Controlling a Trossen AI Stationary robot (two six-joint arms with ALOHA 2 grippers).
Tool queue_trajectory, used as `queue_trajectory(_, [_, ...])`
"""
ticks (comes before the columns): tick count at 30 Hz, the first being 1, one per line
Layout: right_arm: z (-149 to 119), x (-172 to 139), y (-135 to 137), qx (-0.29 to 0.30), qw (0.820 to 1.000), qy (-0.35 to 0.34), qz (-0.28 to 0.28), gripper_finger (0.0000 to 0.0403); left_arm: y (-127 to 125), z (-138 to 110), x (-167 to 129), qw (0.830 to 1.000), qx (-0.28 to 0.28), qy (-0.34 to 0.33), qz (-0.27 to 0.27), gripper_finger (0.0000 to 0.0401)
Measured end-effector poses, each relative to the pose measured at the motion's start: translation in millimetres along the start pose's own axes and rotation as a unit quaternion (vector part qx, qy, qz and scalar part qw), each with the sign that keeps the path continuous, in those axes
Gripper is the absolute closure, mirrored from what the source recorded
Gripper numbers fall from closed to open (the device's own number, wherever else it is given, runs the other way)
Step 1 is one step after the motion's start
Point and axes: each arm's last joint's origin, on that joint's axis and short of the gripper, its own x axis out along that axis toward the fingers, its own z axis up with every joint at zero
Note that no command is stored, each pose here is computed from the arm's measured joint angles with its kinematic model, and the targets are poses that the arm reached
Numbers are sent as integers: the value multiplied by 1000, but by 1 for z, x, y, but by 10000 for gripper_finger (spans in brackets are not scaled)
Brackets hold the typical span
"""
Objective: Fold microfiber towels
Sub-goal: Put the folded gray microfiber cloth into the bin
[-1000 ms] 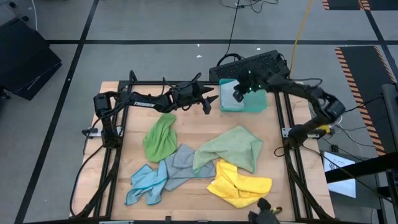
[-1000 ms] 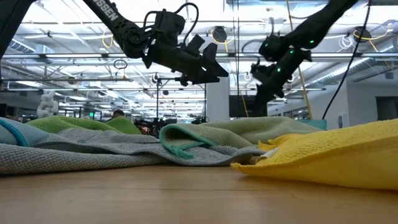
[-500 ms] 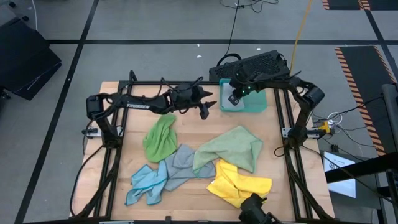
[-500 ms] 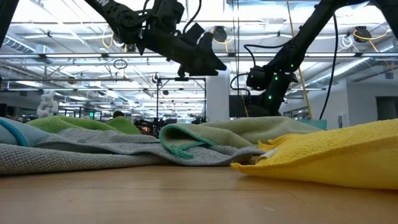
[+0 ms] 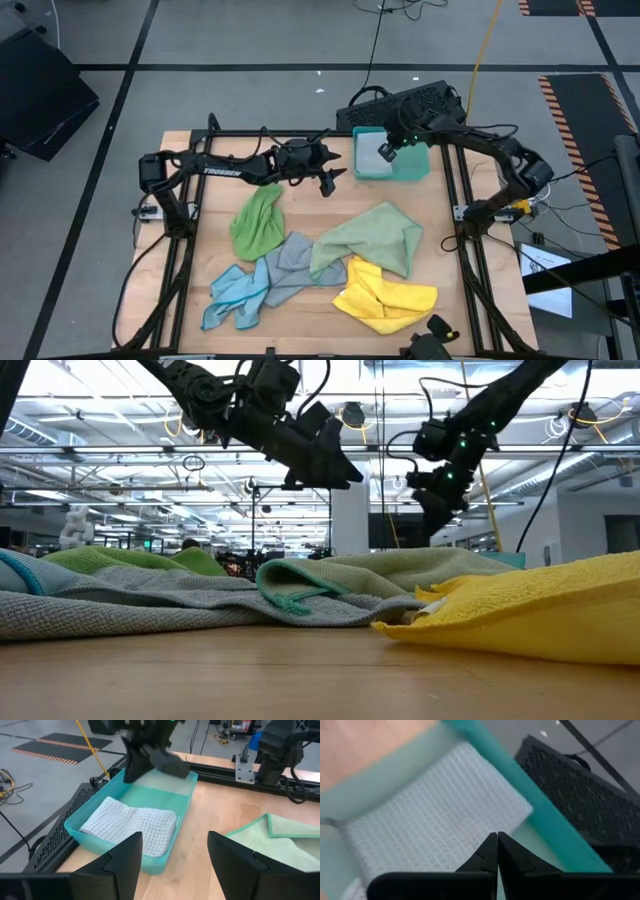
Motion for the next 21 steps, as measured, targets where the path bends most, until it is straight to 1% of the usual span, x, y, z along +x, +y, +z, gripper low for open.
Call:
queue_trajectory(5, [-19,23,4,13,1000,-10,0,402,0,0,0,1000,0,-2,0,176])
queue_trajectory(8, [-24,39,6,20,1000,-20,-1,403,0,0,0,1000,0,-2,0,176])
queue_trajectory(10, [-27,51,7,21,1000,-8,6,403,0,1,0,1000,0,-3,0,176])
queue_trajectory(12, [-34,63,9,21,999,17,21,403,0,1,0,1000,0,-3,0,176])
queue_trajectory(14, [-36,72,12,21,999,24,29,403,0,1,0,1000,0,-3,0,176])
queue_trajectory(18, [-35,79,18,14,999,23,37,403,0,1,0,1000,2,-3,0,176])
queue_trajectory(21, [-33,72,20,12,999,15,40,403,0,1,0,1000,2,-3,0,176])
